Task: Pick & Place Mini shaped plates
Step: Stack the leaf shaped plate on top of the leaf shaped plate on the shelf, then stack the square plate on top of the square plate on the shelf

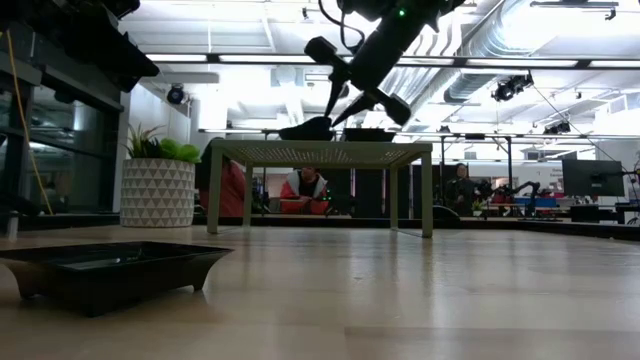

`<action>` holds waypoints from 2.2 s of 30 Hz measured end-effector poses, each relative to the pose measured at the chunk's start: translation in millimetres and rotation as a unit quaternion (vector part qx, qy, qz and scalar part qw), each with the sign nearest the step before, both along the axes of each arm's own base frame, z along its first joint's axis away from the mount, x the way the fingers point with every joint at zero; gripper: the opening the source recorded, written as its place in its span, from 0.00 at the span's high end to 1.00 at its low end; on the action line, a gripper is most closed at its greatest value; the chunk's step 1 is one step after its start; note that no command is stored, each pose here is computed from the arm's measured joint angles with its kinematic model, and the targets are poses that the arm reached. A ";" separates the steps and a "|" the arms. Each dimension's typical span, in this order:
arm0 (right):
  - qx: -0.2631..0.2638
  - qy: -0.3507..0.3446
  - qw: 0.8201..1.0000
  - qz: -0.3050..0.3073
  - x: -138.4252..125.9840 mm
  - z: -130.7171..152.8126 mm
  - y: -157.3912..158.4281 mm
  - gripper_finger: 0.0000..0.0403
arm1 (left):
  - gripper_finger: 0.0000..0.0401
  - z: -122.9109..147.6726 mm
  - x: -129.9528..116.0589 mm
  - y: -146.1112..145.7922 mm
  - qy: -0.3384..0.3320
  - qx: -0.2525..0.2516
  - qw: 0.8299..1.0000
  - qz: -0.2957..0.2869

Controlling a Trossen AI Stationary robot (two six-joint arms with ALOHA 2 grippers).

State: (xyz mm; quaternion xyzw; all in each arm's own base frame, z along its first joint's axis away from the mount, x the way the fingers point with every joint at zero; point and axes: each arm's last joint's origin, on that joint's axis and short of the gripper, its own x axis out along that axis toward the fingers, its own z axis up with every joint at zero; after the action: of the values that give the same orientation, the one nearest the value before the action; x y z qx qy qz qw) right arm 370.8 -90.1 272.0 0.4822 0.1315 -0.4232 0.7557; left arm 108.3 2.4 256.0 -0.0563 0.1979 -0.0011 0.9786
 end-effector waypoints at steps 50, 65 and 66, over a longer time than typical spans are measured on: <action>-0.127 -0.004 0.966 0.225 -30.2 65.0 51.3 0.57 | 0.87 -0.3 0.0 0.9 0.001 0.006 1.000 0.015; -0.153 0.025 0.927 0.341 -23.3 46.5 153.6 0.58 | 0.87 -0.5 -0.1 0.9 0.002 0.006 1.000 0.015; -0.151 0.031 0.924 0.349 -21.1 41.4 159.5 0.58 | 0.87 -0.5 -0.1 0.9 0.002 0.006 1.000 0.014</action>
State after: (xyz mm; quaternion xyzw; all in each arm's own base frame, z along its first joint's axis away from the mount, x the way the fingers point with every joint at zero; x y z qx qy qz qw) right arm 349.8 69.4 313.4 0.2722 0.2493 -0.1629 0.9150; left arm 108.1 3.3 255.6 -0.0533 0.1994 0.0144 0.9784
